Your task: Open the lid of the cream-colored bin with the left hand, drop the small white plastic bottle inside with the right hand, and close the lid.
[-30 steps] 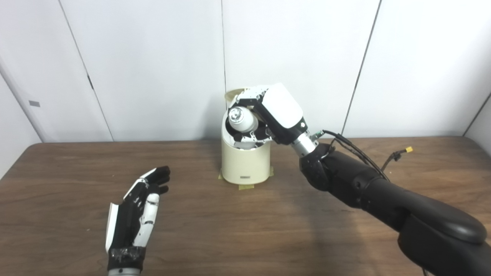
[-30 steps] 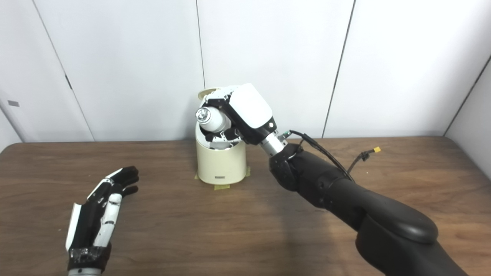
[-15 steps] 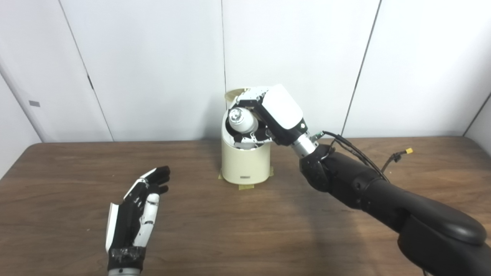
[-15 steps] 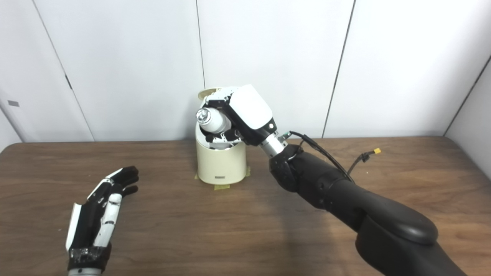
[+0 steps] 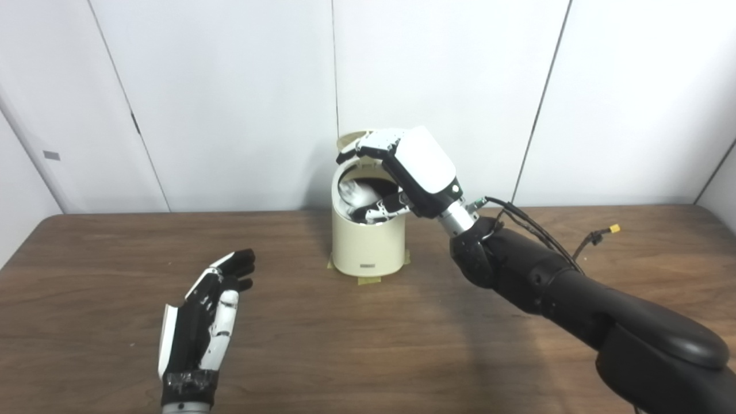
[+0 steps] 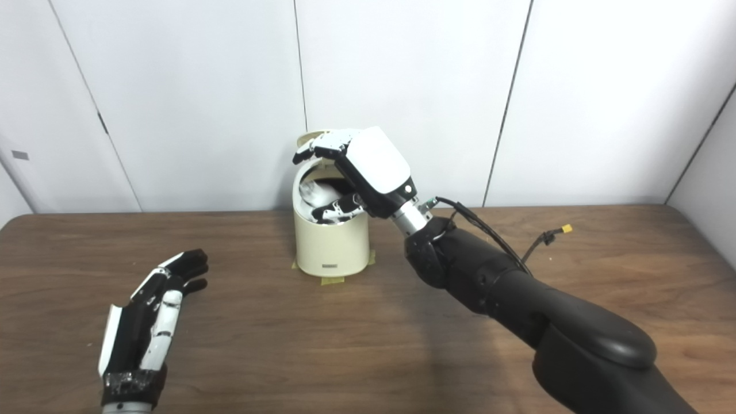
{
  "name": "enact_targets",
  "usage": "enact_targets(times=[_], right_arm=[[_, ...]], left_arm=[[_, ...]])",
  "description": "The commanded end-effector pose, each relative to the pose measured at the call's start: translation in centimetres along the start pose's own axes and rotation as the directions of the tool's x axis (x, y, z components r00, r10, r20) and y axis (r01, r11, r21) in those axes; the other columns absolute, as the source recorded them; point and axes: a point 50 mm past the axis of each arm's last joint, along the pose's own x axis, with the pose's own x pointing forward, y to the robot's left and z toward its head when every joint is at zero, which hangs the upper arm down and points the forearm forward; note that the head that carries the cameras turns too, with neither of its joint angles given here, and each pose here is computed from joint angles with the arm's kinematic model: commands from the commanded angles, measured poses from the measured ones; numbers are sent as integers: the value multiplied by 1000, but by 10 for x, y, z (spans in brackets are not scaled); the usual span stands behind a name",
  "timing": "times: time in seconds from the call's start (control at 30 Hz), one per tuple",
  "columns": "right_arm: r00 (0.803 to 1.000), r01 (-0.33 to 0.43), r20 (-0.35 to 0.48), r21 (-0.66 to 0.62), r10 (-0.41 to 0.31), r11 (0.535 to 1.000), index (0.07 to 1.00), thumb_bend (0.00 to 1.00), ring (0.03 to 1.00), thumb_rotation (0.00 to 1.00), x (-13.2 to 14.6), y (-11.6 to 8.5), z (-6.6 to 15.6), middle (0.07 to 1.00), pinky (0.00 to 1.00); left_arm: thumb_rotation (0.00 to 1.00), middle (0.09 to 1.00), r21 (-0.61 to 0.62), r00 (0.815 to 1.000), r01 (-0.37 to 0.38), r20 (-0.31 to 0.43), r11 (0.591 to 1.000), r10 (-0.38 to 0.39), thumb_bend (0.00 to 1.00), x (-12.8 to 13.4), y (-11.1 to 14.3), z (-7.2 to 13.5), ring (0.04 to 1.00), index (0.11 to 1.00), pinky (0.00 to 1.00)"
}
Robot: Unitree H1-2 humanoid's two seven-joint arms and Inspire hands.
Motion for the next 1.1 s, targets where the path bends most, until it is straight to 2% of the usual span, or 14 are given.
enact_targets(times=[0.0, 0.5, 0.63, 0.67, 0.7, 0.8, 0.97, 1.07], right_arm=[[998, 61, 24, -7, -61, 998, 615, 963, 584, 108, 21, -19, -5, 615, 505], [996, 81, 36, -11, -80, 997, 596, 955, 567, 102, 20, -19, -4, 598, 489], [993, 111, 43, 0, -111, 994, 535, 818, 492, 201, 20, -21, -2, 528, 440], [992, 118, 41, 9, -118, 993, 499, 618, 441, 169, 20, -21, -1, 482, 409], [992, 124, 36, 20, -124, 992, 489, 571, 418, 162, 20, -22, 0, 461, 395], [990, 137, 18, 41, -138, 990, 475, 528, 348, 158, 20, -24, 0, 396, 346], [976, 220, -4, 76, -220, 973, 470, 522, 238, 155, 17, -27, 4, 282, 222], [962, 274, -16, 110, -274, 955, 470, 505, 244, 156, 9, -31, 9, 283, 227]], left_arm=[[725, 801, -17, 1000, -11, 13, 1000, 11, 268, -15, -1, 2, 803, 787, 769], [713, 796, -19, 1000, -10, 10, 1000, 10, 267, -14, -2, 2, 799, 782, 758], [708, 797, -20, 1000, -7, 11, 1000, 7, 263, -13, -2, 1, 800, 781, 759], [709, 797, -18, 1000, -6, 12, 1000, 6, 265, -13, -2, 0, 798, 781, 757], [709, 796, -16, 1000, -5, 13, 1000, 5, 266, -13, -2, 0, 797, 780, 756], [712, 795, -20, 1000, -8, 13, 1000, 8, 265, -13, -2, -1, 796, 780, 758], [716, 795, -14, 1000, -8, 7, 1000, 9, 271, -13, -1, -1, 799, 783, 761], [720, 796, -23, 1000, -6, 11, 1000, 6, 274, -12, 0, -3, 801, 784, 762]])
